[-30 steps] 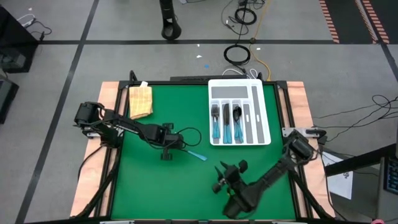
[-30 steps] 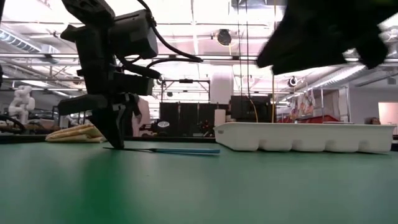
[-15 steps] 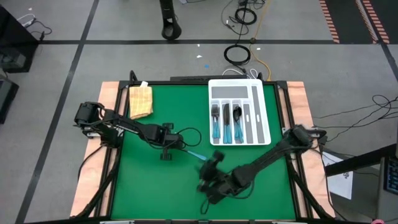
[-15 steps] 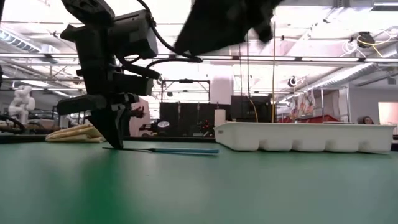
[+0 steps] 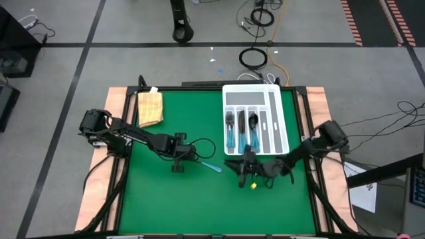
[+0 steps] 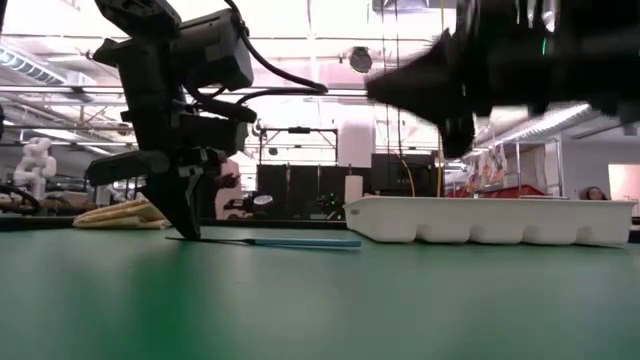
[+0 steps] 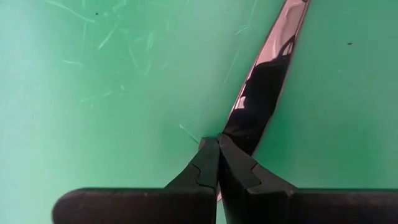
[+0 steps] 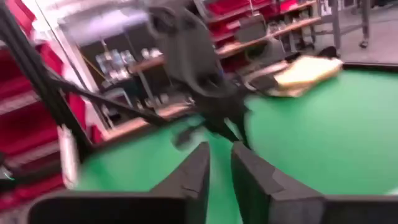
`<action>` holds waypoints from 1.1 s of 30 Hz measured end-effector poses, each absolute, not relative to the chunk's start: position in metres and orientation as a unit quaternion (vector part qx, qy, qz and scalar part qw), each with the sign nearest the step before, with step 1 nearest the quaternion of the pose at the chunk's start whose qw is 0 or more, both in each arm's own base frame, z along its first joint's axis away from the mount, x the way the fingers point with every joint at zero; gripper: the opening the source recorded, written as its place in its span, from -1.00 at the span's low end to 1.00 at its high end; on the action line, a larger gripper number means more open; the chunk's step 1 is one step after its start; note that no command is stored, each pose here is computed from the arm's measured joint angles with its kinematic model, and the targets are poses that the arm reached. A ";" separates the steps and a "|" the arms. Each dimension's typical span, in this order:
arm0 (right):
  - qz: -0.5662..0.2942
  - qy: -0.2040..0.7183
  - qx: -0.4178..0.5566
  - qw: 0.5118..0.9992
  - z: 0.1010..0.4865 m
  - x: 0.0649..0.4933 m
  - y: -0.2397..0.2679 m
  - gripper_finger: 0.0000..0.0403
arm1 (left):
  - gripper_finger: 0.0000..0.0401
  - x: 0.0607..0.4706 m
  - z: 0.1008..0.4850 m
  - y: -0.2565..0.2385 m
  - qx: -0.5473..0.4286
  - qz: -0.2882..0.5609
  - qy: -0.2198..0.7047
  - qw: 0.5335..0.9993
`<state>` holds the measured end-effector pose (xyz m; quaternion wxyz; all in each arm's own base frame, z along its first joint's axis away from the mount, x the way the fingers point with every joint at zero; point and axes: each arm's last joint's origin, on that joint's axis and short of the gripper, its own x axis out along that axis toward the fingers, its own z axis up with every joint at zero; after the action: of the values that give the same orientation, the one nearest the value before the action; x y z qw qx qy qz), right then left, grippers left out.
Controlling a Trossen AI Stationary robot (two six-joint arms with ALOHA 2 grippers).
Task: Sort silverware
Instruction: Put the blue table knife into the silverware organizer
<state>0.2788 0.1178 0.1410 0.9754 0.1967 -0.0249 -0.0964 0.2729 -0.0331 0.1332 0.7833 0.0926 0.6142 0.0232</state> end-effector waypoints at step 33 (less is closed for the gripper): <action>-0.184 0.203 0.061 0.960 0.065 0.339 0.131 0.10 | -0.97 0.284 0.136 -0.035 0.075 0.031 0.567 0.820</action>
<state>0.3391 0.1313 0.0652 0.9598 0.0606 0.2031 -0.1840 0.2840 -0.0346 0.1363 0.8200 0.0746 0.5667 0.0305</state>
